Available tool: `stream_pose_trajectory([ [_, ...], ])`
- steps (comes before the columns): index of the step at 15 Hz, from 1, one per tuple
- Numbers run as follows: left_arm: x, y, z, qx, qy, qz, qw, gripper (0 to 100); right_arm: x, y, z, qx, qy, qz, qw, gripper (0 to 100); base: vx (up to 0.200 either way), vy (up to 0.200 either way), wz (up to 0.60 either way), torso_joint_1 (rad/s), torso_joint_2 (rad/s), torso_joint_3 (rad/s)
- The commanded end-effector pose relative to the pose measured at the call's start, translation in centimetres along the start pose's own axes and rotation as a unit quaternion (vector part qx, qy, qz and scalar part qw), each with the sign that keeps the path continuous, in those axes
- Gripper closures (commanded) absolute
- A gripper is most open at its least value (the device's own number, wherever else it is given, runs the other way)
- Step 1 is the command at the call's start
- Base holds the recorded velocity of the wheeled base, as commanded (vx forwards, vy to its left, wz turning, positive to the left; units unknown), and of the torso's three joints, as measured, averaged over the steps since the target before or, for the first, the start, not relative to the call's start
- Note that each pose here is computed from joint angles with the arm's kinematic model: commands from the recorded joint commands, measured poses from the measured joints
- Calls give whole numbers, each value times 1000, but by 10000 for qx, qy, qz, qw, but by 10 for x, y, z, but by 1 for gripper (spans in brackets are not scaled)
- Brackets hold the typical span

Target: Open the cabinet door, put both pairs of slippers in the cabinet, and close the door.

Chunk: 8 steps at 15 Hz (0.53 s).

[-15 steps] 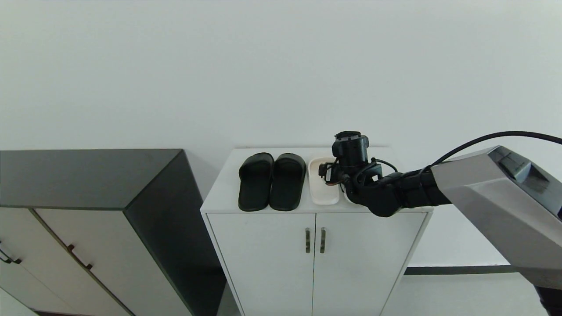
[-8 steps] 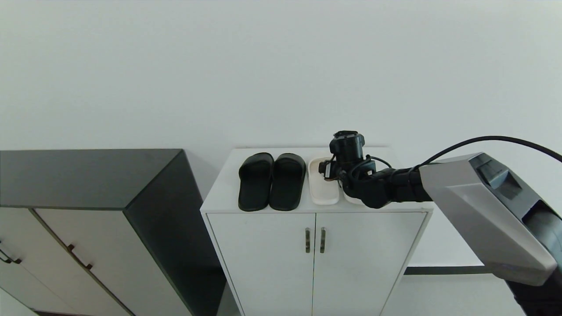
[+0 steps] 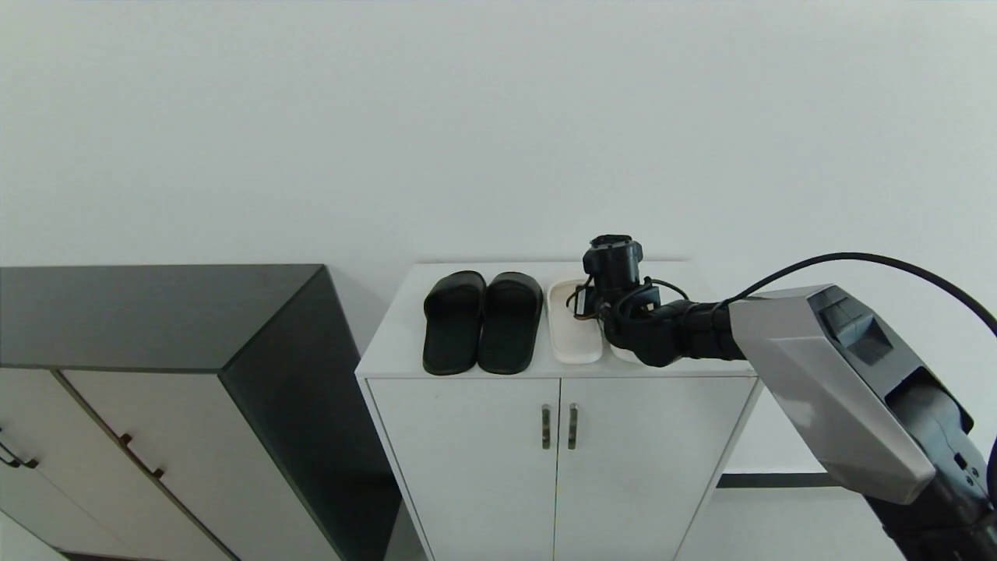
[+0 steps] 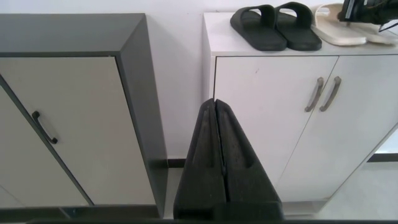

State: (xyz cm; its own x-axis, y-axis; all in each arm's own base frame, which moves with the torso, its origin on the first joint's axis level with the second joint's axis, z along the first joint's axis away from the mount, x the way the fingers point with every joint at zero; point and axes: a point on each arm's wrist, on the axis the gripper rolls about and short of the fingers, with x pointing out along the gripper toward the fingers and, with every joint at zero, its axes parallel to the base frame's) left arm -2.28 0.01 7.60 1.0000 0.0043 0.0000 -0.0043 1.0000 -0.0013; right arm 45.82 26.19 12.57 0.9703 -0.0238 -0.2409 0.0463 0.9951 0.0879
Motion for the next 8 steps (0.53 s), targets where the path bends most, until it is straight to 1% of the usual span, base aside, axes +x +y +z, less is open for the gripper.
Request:
stream_pose_trajectory([
  [1,0,0,0,-1,8,2,10000,100,-2,0,3,15,-35,-16,10000,100,0,0,0,0,0,0],
  [4,0,0,0,-1,8,2,10000,100,-19,-2,18,30,-73,-40,10000,100,0,0,0,0,0,0],
  [5,0,0,0,-1,8,2,10000,100,-41,-4,29,-3,-93,-142,9999,100,0,0,0,0,0,0],
  [6,0,0,0,-9,8,2,10000,100,-55,-3,36,-7,-100,-103,9999,100,0,0,0,0,0,0],
  [8,0,0,0,-9,8,2,10000,100,-114,-10,52,-79,-88,192,9997,100,0,0,0,0,0,0],
])
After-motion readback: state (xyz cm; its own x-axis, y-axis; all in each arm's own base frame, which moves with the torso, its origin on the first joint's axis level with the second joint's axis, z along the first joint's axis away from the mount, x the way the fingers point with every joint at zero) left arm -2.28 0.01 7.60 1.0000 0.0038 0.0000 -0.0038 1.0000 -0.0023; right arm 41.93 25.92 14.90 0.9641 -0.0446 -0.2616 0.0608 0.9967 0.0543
